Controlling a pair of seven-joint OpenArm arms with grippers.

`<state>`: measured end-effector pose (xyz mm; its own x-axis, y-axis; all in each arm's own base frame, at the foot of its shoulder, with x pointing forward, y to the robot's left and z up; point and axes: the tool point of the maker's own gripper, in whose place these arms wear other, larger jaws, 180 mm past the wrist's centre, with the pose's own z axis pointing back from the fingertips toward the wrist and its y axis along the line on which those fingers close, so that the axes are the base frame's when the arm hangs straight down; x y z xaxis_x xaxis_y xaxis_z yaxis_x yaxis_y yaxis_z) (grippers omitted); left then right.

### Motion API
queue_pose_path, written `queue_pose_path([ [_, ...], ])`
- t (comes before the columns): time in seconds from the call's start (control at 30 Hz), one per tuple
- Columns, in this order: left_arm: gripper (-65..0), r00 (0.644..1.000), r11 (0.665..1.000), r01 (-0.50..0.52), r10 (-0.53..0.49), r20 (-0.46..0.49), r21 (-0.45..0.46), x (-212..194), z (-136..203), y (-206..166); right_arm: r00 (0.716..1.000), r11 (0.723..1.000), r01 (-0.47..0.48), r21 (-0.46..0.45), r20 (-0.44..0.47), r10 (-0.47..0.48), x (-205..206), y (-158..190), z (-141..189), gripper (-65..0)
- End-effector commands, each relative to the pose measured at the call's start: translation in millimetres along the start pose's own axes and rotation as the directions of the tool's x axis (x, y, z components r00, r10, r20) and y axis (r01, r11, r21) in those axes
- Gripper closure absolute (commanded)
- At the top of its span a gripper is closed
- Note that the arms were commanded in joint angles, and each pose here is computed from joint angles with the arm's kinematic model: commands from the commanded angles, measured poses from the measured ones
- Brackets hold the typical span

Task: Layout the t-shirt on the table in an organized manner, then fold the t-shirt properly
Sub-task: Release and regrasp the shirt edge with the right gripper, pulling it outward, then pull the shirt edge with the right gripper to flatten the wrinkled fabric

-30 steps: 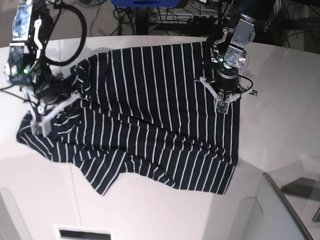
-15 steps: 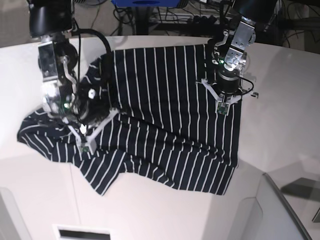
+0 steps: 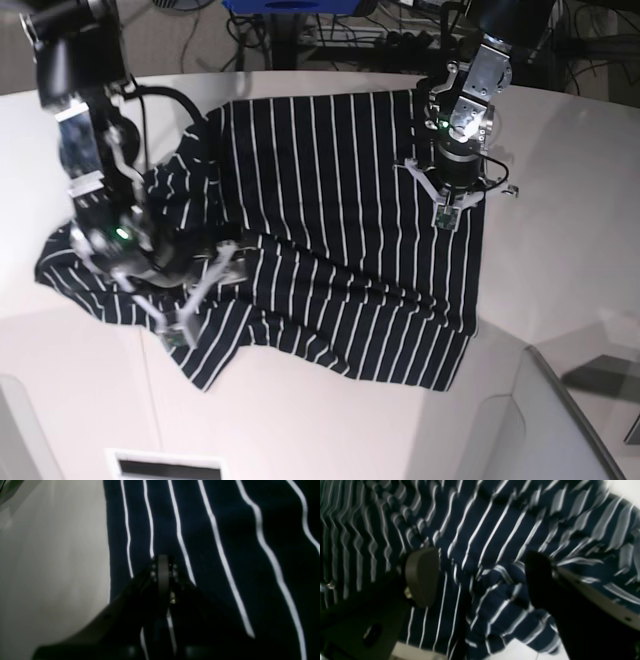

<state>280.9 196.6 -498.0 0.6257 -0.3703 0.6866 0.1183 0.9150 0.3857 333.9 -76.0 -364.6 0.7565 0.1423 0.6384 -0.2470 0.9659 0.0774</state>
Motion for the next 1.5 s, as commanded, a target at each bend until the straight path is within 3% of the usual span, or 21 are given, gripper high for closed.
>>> queue_pose_path([
  [0.0, 0.0, 0.996, 1.0, -0.01, 0.008, -0.091, -0.022, -21.8, 2.2, -3.0, 0.998, 0.998, 0.034, -0.044, 0.058, -0.031, 7.4, -19.2, 12.8, -50.6],
  [0.2, 0.0, 0.996, 1.0, -0.01, 0.007, -0.093, -0.023, -22.6, 2.5, -3.2, 0.979, 0.964, 0.2, -0.175, -0.007, -0.205, -65.3, -77.4, 20.8, -50.6],
  [0.5, 0.0, 0.996, 1.0, -0.011, 0.009, -0.085, -0.022, -19.4, 2.2, -2.9, 0.967, 0.947, 0.238, -0.216, -0.035, -0.251, -102.0, -94.3, 6.1, -50.3],
  [0.6, 0.0, 0.996, 1.0, -0.01, 0.008, -0.091, -0.022, -21.8, 2.2, -3.0, 0.966, 0.947, 0.24, -0.213, -0.041, -0.254, -103.5, -93.1, 6.5, -39.6],
  [0.77, 0.0, 0.996, 1.0, -0.01, 0.007, -0.093, -0.023, -22.6, 2.5, -3.2, 0.961, 0.947, 0.244, -0.208, -0.082, -0.265, -114.1, -88.5, 7.1, -5.7],
  [0.8, 0.0, 0.996, 1.0, -0.01, 0.007, -0.093, -0.023, -22.6, 2.5, -3.2, 0.958, 0.947, 0.244, -0.207, -0.099, -0.268, -116.2, -86.7, 8.9, -2.0],
  [1.0, 0.0, 0.996, 1.0, -0.01, 0.008, -0.091, -0.022, -21.8, 2.2, -3.0, 0.964, 0.941, 0.25, -0.229, -0.035, -0.265, -103.3, -86.2, 57.7, -1.2],
  [1.3, 0.0, 0.996, 1.0, -0.01, 0.008, -0.091, -0.022, -21.8, 2.2, -3.0, 0.88, 0.84, 0.402, -0.365, -0.098, -0.464, -168.3, -109.3, 99.5, -1.1],
  [1.47, 0.0, 0.996, 1.0, -0.01, 0.008, -0.091, -0.022, -21.8, 2.2, -3.0, 0.8, 0.742, 0.497, -0.449, -0.094, -0.592, -209.7, -117.8, 121.1, -1.4],
])
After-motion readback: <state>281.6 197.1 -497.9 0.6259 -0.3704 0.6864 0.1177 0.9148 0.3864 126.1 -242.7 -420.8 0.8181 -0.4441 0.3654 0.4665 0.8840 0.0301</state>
